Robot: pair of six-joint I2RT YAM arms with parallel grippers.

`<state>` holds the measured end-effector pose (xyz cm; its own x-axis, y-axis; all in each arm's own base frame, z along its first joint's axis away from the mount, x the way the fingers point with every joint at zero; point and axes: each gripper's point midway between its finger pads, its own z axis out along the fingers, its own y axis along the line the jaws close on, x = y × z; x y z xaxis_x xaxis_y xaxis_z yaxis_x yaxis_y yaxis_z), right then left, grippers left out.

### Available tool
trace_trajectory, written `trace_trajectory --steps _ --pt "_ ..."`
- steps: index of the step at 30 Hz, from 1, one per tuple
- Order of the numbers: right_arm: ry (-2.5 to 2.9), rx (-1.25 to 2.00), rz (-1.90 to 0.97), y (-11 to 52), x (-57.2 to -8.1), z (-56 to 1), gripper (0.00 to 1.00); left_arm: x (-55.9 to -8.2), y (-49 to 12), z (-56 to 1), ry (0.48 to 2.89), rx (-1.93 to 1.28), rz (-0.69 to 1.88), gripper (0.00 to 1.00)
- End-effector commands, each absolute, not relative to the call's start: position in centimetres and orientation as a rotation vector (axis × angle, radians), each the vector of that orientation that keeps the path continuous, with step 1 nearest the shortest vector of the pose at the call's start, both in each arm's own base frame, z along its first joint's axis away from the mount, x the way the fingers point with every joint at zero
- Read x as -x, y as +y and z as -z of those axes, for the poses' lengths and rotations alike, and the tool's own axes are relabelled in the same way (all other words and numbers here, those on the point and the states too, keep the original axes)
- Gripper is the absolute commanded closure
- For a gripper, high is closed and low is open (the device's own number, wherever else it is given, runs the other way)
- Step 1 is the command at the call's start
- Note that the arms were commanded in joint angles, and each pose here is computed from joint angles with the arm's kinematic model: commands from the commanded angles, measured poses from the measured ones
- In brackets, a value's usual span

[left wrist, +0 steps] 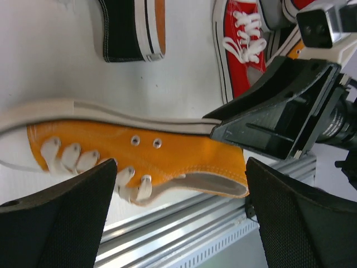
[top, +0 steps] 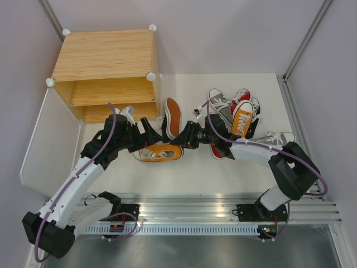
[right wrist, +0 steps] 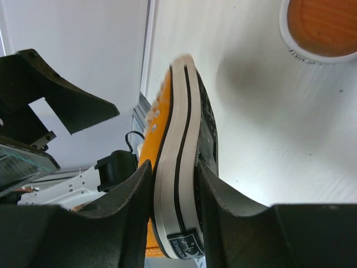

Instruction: Place and organize the shoes in the shoe cabinet

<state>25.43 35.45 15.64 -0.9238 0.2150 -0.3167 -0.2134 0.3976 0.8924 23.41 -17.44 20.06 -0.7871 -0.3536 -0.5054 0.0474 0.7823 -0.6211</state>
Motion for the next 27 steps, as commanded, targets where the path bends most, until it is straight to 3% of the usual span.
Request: trace_trajectory --steps 1,9,16,19,23,27 --pt "2.105 0.121 -1.671 38.6 -26.0 -20.6 0.99 -24.2 -15.5 -21.5 2.239 0.336 0.751 0.00" --pt "2.302 0.102 -1.609 41.8 -23.2 -13.7 0.99 -22.3 -13.2 -19.1 2.288 0.458 0.649 0.00" --pt "2.541 0.113 -1.303 38.4 -22.0 -7.4 0.99 -19.5 -13.0 -16.5 2.381 0.569 0.679 0.00" --pt "2.621 0.179 -1.173 36.7 -21.2 -6.0 0.84 -18.6 -12.8 -15.6 2.410 0.604 0.669 0.00" --pt "2.696 0.295 -1.040 34.9 -20.2 -5.1 0.55 -17.7 -13.0 -14.4 2.458 0.642 0.682 0.00" --pt "2.700 0.381 -0.952 33.9 -20.4 -5.3 0.38 -17.3 -13.1 -12.6 2.502 0.708 0.677 0.00"
